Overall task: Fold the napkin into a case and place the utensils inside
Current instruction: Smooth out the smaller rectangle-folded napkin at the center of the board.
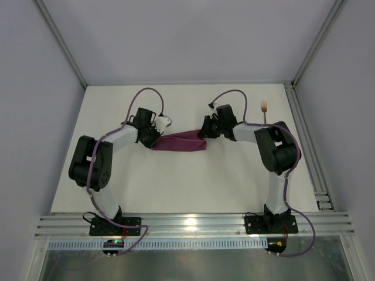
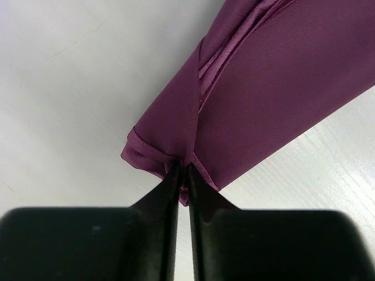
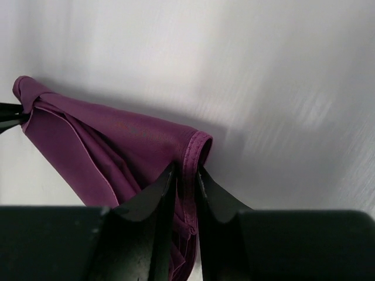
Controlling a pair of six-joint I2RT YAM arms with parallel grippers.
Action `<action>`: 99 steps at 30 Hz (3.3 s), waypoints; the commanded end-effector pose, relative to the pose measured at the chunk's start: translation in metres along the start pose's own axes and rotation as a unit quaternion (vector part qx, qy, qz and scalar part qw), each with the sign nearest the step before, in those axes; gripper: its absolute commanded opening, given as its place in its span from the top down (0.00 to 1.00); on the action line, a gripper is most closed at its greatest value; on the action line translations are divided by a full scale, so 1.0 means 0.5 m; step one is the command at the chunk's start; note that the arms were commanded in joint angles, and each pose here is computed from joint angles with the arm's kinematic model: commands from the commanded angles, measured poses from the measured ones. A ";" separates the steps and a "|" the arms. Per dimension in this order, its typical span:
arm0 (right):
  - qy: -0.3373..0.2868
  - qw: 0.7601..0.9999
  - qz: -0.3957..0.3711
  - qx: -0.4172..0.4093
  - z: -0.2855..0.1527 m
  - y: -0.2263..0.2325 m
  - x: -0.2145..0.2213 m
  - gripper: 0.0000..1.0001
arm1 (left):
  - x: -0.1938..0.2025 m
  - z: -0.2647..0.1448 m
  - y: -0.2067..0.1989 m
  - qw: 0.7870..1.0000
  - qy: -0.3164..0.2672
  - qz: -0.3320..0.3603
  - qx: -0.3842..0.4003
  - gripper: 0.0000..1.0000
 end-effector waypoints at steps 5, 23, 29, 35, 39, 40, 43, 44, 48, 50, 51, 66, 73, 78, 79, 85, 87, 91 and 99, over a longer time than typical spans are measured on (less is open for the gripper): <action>0.012 0.999 0.031 -0.013 -0.025 -0.002 0.051 0.83 | 0.002 -0.042 -0.022 1.000 -0.011 -0.010 0.026 0.75; 0.036 0.996 0.057 -0.061 -0.042 0.007 0.102 0.90 | -0.242 -0.079 -0.205 0.943 -0.145 0.249 0.165 0.43; 0.043 0.995 0.058 -0.067 -0.044 0.007 0.118 0.91 | -0.294 -0.024 -0.234 0.930 -0.172 0.284 0.160 0.38; 0.043 0.995 0.057 -0.072 -0.043 0.011 0.119 0.91 | -0.288 0.034 -0.244 0.931 -0.140 0.283 0.181 0.33; 0.042 0.995 0.054 -0.075 -0.043 0.012 0.119 0.91 | -0.285 0.051 -0.249 0.935 -0.134 0.271 0.189 0.52; 0.043 0.995 0.054 -0.075 -0.043 0.011 0.120 0.91 | -0.286 0.050 -0.250 0.935 -0.135 0.267 0.189 0.58; 0.045 0.995 0.051 -0.076 -0.043 0.010 0.122 0.92 | -0.294 0.045 -0.251 0.936 -0.142 0.259 0.192 0.72; 0.045 0.995 0.048 -0.075 -0.043 0.009 0.123 0.92 | -0.294 0.043 -0.250 0.937 -0.142 0.256 0.191 0.73; 0.047 0.995 0.044 -0.078 -0.045 0.009 0.125 0.92 | -0.300 0.038 -0.242 0.942 -0.142 0.247 0.180 0.86; 0.045 0.995 0.040 -0.077 -0.045 0.008 0.124 0.92 | -0.304 0.040 -0.235 0.947 -0.140 0.236 0.166 0.92; 0.046 0.995 0.038 -0.077 -0.046 0.008 0.126 0.92 | -0.304 0.041 -0.227 0.950 -0.139 0.230 0.160 0.99; 0.041 0.996 0.005 -0.081 -0.071 0.011 0.132 0.93 | -0.328 0.050 -0.167 0.968 -0.140 0.172 0.119 1.00; 0.038 0.996 0.004 -0.075 -0.077 0.014 0.130 0.89 | -0.300 0.091 -0.186 0.967 -0.107 0.172 0.156 1.00; 0.019 0.998 0.000 -0.056 -0.098 0.021 0.113 0.78 | -0.279 0.111 -0.186 0.970 -0.082 0.170 0.152 1.00; 0.010 0.999 -0.001 -0.043 -0.102 0.019 0.106 0.77 | -0.274 0.113 -0.185 0.971 -0.077 0.168 0.150 1.00; 0.004 1.000 -0.014 -0.009 -0.137 0.017 0.101 0.73 | -0.273 0.120 -0.189 0.971 -0.079 0.162 0.155 0.99; 0.009 1.000 -0.014 0.006 -0.143 0.008 0.107 0.71 | -0.273 0.120 -0.191 0.971 -0.080 0.162 0.158 0.98; -0.004 1.000 -0.021 0.013 -0.159 0.008 0.100 0.60 | -0.271 0.117 -0.197 0.969 -0.082 0.163 0.165 0.88; -0.056 0.997 0.006 -0.051 -0.176 0.031 0.077 0.49 | -0.274 0.113 -0.197 0.970 -0.089 0.158 0.164 0.79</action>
Point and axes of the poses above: each gripper's point midway between its finger pads, its own z axis out along the fingers, its own y axis along the line the jaws close on, x = y × z, the point moved 4 cm from there along -z, back along the fingers, and after that the axes turned 14 degrees about z, right-handed, at the moved point
